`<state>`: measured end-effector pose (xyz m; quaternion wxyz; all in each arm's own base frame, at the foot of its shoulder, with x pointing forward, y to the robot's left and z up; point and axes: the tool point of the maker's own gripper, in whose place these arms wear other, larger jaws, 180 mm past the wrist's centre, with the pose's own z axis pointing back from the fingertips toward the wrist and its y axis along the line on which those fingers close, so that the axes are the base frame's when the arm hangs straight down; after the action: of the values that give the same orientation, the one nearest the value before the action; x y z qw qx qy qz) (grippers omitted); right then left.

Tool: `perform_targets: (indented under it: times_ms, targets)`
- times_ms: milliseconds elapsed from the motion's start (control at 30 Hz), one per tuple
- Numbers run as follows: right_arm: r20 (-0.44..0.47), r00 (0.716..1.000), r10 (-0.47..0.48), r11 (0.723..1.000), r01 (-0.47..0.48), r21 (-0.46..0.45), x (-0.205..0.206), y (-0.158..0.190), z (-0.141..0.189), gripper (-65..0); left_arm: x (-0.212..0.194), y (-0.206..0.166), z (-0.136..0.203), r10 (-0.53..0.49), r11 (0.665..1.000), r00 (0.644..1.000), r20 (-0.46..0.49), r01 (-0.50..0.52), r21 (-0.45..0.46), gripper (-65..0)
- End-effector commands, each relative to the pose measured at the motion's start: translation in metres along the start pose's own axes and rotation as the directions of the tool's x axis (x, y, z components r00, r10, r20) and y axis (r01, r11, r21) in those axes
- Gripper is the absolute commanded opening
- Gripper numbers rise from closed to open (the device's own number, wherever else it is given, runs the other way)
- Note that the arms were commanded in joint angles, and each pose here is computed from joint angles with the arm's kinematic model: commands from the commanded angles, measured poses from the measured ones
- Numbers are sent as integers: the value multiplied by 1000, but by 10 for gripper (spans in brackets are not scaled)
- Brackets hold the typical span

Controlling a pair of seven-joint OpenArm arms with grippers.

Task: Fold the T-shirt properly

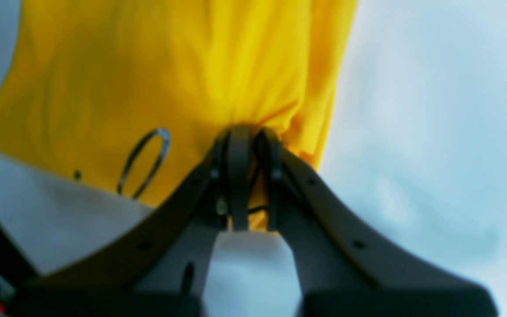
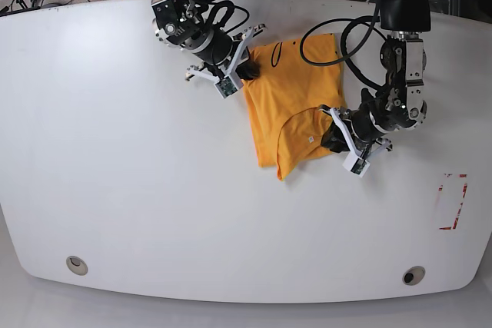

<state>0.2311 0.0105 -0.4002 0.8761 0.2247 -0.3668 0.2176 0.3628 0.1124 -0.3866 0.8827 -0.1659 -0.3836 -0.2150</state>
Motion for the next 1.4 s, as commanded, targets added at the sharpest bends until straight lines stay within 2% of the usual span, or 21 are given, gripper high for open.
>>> perform_targets:
  times_ms: [0, 233, 400, 700, 1000, 1200, 1367]
  targets:
    - [95, 993, 69, 997, -67, -31, 42, -3, 12, -606, 34, -3, 13, -53, 999, 994, 91, 53, 10, -543]
    - [86, 990, 115, 992, -110, -56, 60, -14, 12, -606, 27, -21, 26, -89, 996, 993, 80, 89, 6, -543]
    - [62, 992, 114, 992, -110, -62, 57, -20, 6, -606, 10, -40, 37, -100, 995, 992, 71, 101, -9, -543]
    - [16, 995, 99, 993, -98, -66, 49, -33, -10, -606, -34, -71, 43, -49, 997, 999, 10, 49, -57, -543]
    - [13, 997, 71, 996, -71, -53, 34, -30, -17, -606, -70, -68, 32, 16, 997, 997, -77, -22, -72, -543]
    - [-12, 999, 46, 998, -47, -40, 18, -23, -16, -606, -67, -44, 30, 0, 999, 996, -94, -4, -43, -543]
    - [-15, 1000, 16, 1000, -16, -21, 11, -10, -17, -606, -59, -40, 33, -19, 999, 997, -78, 16, -33, -543]
